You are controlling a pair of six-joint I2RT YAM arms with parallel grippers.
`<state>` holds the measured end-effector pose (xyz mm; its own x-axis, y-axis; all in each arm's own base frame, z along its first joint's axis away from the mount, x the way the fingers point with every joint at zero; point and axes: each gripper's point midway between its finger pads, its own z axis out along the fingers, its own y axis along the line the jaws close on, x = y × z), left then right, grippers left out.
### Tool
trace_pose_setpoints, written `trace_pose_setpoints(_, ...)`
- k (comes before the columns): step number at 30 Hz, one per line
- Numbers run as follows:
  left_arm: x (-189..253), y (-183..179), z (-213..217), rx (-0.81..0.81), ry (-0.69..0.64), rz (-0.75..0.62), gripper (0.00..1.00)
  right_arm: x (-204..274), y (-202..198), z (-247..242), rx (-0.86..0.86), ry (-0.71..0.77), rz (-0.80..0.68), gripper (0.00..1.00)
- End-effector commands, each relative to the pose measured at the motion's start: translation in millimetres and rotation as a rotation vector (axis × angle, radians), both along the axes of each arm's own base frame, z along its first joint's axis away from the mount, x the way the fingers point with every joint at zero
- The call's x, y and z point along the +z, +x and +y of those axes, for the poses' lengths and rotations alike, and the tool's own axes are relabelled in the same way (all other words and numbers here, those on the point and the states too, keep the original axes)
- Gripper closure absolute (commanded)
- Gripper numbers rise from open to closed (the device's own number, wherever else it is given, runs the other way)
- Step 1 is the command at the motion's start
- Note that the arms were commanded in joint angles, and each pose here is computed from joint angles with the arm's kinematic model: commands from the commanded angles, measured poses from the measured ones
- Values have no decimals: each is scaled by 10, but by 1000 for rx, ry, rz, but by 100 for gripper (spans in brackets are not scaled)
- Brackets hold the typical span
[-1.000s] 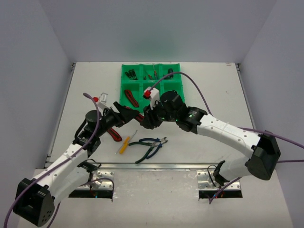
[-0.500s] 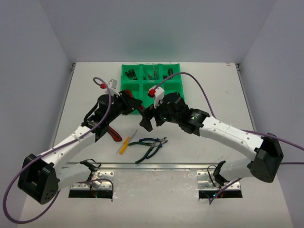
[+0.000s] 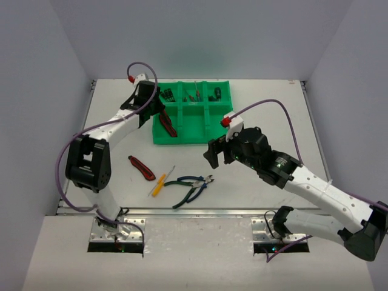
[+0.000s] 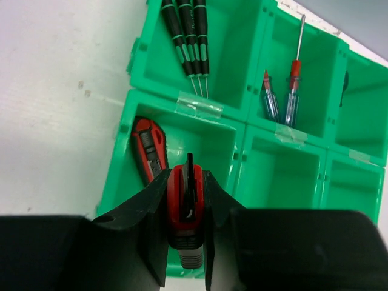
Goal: Sort the tools into containers
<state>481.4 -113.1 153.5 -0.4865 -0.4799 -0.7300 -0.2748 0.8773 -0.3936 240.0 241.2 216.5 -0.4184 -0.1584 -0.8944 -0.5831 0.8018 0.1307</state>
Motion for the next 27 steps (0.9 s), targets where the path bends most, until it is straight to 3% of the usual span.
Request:
trace_pose_setpoints(1, -124, 213, -131, -64, 1, 49, 100, -36, 19, -162, -42, -28, -27, 1)
trace_pose_setpoints(12, -385, 88, -255, -113, -36, 167, 86, -121, 16, -141, -33, -37, 1, 1)
trace_pose_setpoints(15, -256, 15, -324, -141, -47, 147, 69, -138, 20, -121, -29, -39, 9, 1)
trace_pose_setpoints(19, 284, -87, -403, -171, -58, 43, 33, -147, 26, -72, -16, -37, 22, 1)
trace_pose_setpoints(23, 762, -207, -307, -153, -45, -38, 18, -188, 33, -8, 3, -41, 42, 1)
trace_pose_setpoints(27, 1382, -582, -20, -89, -7, -156, 0, -231, 22, 208, 88, -22, 69, 1)
